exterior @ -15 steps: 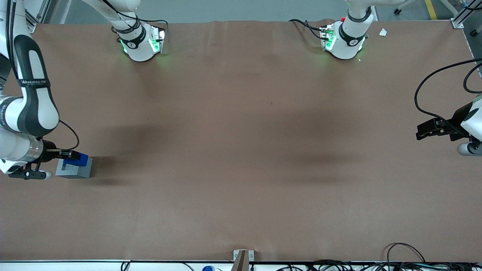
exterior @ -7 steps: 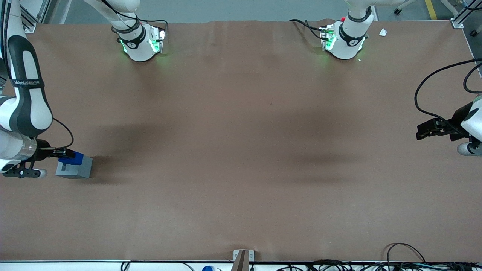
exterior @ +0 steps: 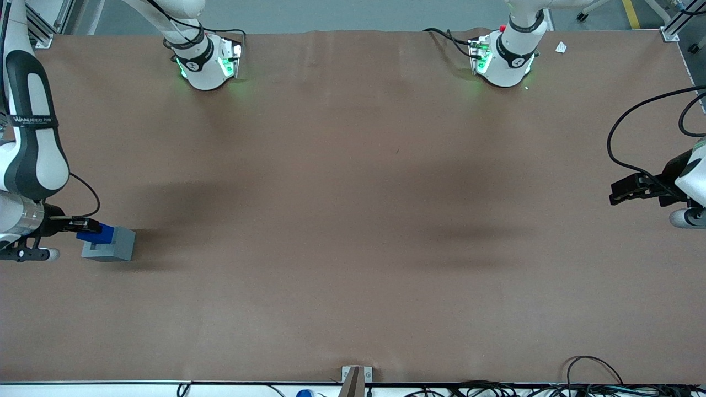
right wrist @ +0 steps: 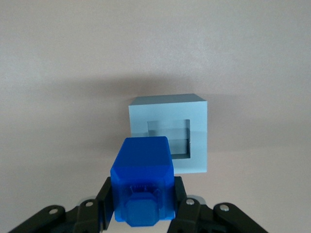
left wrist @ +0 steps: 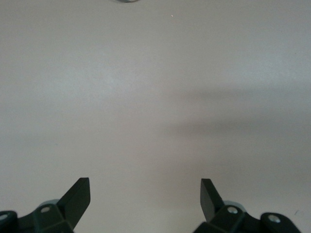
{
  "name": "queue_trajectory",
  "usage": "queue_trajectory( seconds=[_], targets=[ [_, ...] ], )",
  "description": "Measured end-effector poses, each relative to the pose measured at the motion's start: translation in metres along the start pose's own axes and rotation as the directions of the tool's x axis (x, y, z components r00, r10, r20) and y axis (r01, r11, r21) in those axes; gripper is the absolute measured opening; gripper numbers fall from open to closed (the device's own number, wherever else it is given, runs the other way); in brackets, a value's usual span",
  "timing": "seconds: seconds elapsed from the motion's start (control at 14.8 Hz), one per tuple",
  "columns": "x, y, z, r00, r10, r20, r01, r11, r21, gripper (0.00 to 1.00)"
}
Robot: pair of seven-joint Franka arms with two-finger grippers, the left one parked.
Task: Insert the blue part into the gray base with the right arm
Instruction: 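Lower the blue block into the gray base's recess and release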
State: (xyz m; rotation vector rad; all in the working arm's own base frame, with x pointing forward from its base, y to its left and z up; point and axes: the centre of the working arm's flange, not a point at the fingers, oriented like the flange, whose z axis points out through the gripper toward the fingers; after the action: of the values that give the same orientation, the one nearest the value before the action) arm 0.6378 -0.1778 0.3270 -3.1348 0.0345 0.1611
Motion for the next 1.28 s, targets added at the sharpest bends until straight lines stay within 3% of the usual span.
queue_trajectory(
  seconds=[0.67,1.28],
  targets=[
    [0.002,0.016,0.016,1.000,-0.016,0.012,0.016,1.000,0.006,0.51],
    [0.011,0.034,0.020,1.000,-0.025,-0.001,0.025,1.000,0.007,0.51]
  ],
)
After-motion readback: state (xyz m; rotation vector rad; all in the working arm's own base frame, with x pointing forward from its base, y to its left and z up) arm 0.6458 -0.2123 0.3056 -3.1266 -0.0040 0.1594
